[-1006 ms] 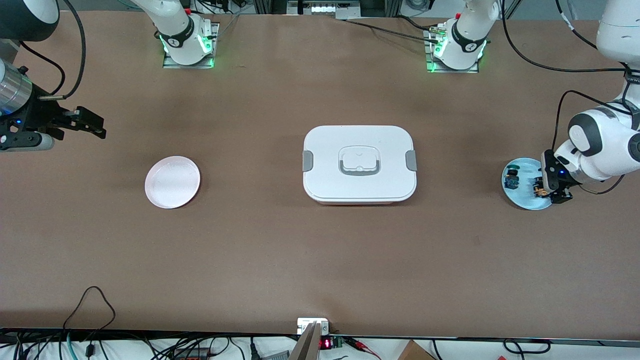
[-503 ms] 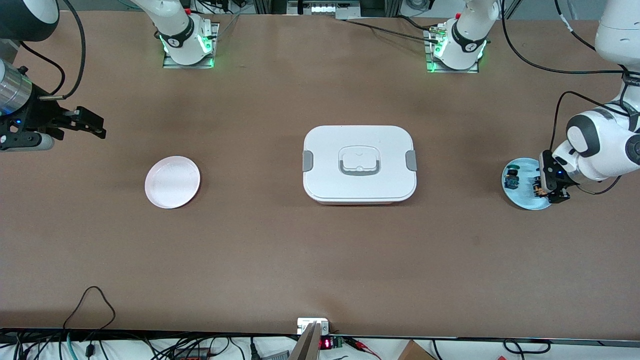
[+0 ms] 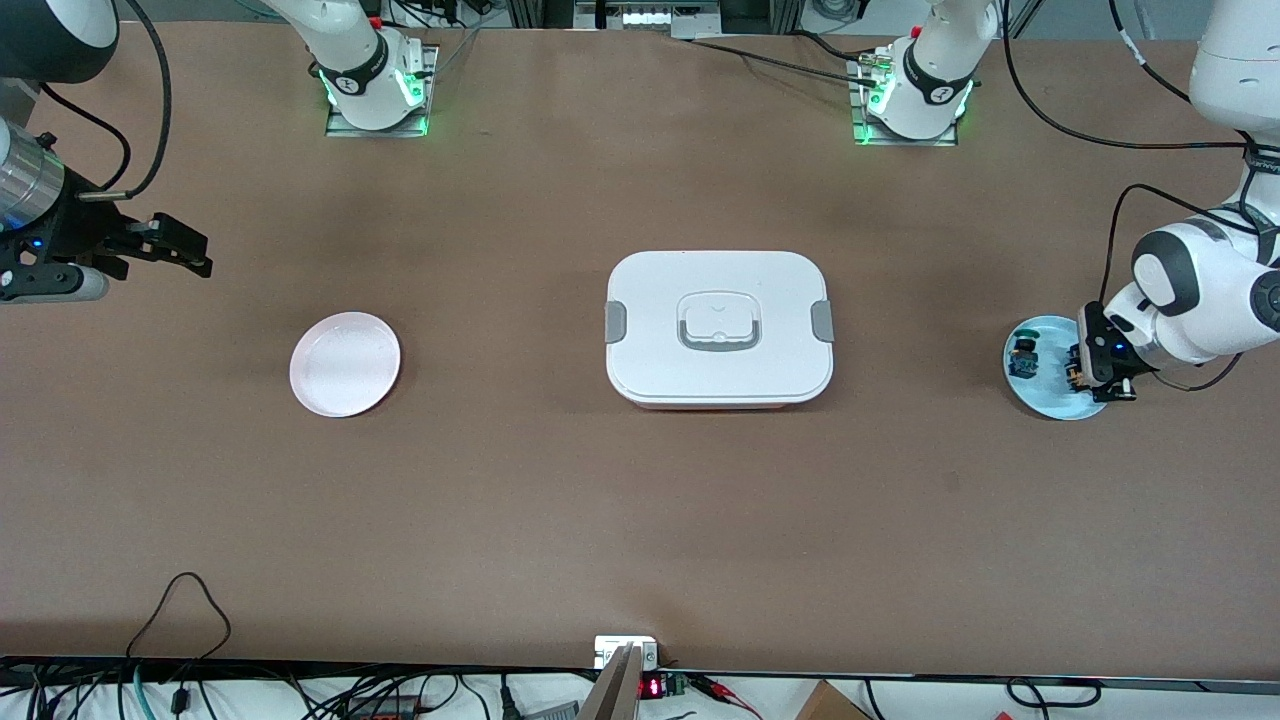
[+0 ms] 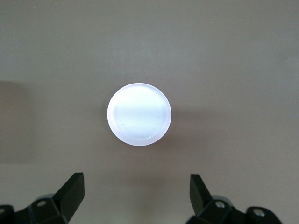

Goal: Transfer orange switch to right arm and place
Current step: 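Lower the left gripper and close it on the orange switch, then lift the orange switch with the left gripper while the right gripper approaches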

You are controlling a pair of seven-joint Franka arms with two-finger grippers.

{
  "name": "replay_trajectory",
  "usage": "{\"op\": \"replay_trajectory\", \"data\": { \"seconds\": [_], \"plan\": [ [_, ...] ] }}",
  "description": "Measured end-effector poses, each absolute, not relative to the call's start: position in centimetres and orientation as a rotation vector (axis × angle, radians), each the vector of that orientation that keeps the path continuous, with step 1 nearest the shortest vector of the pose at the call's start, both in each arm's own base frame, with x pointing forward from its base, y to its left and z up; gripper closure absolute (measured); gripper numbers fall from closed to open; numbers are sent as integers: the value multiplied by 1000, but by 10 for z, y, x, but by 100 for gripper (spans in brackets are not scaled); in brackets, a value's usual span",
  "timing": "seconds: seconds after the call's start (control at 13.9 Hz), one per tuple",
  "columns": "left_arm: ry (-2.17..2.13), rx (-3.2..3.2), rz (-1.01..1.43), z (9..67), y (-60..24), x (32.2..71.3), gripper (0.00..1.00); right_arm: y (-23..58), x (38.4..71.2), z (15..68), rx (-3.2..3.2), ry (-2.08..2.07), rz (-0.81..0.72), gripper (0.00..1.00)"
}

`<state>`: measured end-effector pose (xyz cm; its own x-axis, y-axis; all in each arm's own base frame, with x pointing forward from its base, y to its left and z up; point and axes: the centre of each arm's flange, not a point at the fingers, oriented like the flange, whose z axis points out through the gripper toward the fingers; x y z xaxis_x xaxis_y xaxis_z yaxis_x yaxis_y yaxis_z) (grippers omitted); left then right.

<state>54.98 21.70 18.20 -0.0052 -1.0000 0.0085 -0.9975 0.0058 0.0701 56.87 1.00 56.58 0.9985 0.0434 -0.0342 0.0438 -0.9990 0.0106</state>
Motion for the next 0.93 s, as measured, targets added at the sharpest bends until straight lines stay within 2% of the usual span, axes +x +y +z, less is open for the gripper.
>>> {"op": "replay_trajectory", "data": {
  "seconds": [0.5,0.93],
  "plan": [
    [-2141,2136,-101,191,219,556,28,10,569,566,3129,66,-53,0],
    [-1959,1971,-97,272,201,586,28,10,569,565,3129,62,-54,0]
  ]
}}
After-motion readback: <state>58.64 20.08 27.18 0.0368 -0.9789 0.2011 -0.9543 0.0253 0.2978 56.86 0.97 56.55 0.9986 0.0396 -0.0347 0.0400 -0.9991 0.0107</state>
